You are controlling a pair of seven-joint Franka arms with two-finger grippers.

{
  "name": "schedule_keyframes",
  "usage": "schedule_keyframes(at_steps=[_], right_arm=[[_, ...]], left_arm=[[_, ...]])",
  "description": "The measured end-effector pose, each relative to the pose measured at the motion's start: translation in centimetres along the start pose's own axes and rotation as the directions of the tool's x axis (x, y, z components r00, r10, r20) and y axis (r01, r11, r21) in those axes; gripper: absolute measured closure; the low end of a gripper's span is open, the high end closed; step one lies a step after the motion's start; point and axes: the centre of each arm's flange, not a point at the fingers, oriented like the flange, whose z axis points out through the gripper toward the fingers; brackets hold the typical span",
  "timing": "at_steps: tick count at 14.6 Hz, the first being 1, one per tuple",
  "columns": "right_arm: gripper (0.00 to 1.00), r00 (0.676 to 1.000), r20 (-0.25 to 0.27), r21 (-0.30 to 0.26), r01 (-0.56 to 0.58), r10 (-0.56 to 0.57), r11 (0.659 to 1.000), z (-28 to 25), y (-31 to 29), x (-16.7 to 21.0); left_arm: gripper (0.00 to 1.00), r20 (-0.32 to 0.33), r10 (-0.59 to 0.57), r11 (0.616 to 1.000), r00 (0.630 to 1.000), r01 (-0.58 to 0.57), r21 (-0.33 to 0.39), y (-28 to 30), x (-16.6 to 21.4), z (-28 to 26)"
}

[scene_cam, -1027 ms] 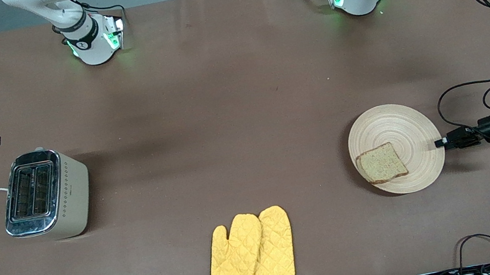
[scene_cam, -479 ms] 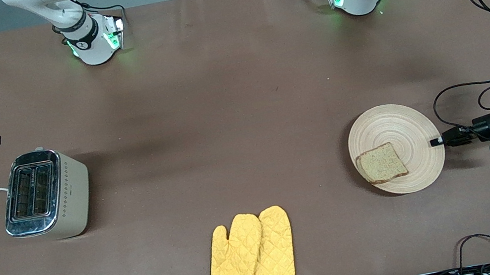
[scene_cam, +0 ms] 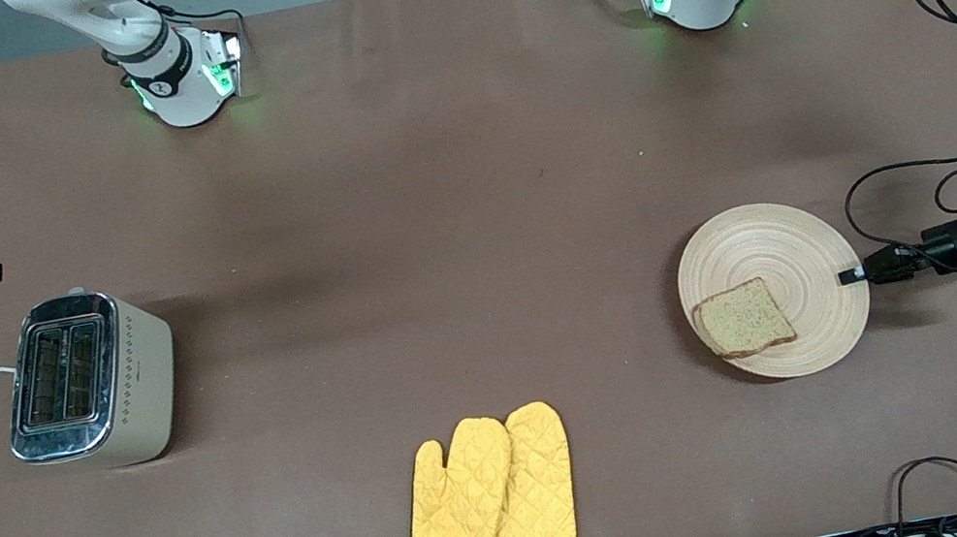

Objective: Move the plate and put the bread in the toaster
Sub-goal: 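Slide the plate with the left gripper toward the table middle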

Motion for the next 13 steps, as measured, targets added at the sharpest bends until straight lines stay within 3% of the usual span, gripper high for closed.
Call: schedule_keyframes(at_steps=[6, 13], right_arm=[[0.00, 1.000, 0.001, 0.000, 0.000, 0.000, 1.000, 0.3, 0.0, 0.1], [0.00, 1.000, -0.023, -0.002, 0.017, -0.017, 1.000, 0.2, 0.2, 0.4]], left_arm=[[0.89, -0.002, 0.044, 0.999, 0.999, -0.044, -0.013, 0.6, 0.5, 0.2], [0.91, 0.034, 0.139, 0.984, 0.990, -0.134, -0.121, 6.3, 3.3, 4.5]])
